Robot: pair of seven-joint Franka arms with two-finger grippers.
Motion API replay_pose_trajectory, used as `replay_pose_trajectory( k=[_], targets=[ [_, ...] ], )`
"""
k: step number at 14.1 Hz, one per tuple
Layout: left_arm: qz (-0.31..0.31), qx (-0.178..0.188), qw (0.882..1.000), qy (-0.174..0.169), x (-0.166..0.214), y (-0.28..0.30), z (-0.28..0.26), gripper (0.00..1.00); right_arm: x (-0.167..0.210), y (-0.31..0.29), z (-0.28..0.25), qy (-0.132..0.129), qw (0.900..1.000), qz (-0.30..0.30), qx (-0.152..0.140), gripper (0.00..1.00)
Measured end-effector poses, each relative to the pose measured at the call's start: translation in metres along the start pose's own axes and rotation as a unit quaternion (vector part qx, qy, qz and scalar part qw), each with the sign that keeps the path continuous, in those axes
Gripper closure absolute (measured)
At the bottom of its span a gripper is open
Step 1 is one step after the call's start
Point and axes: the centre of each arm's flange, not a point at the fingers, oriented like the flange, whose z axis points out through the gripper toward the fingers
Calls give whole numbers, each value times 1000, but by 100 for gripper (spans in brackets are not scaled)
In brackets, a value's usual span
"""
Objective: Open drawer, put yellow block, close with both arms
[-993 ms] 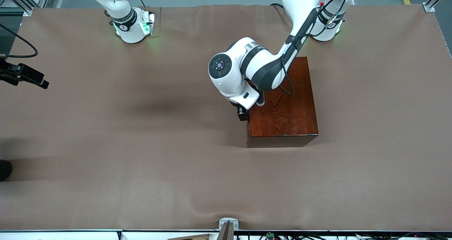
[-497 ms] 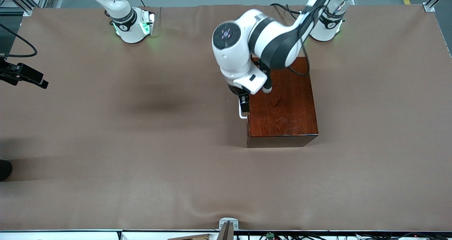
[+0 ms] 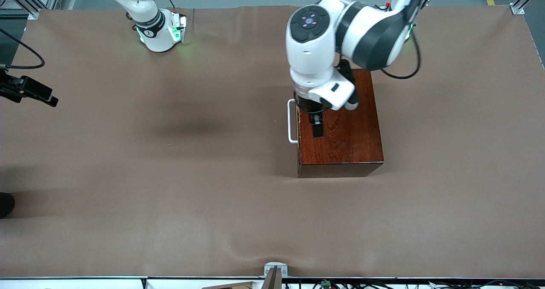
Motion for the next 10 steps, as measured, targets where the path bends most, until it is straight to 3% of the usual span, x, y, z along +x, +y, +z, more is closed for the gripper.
replay_pose_trajectory(
  k=[4,10],
  targets=[
    [38,17,999,6,89,53,-5,0,0,0,0,0,1000,0,0,0],
    [127,58,990,-14,235,121,33,0,0,0,0,0,1000,0,0,0]
  ],
)
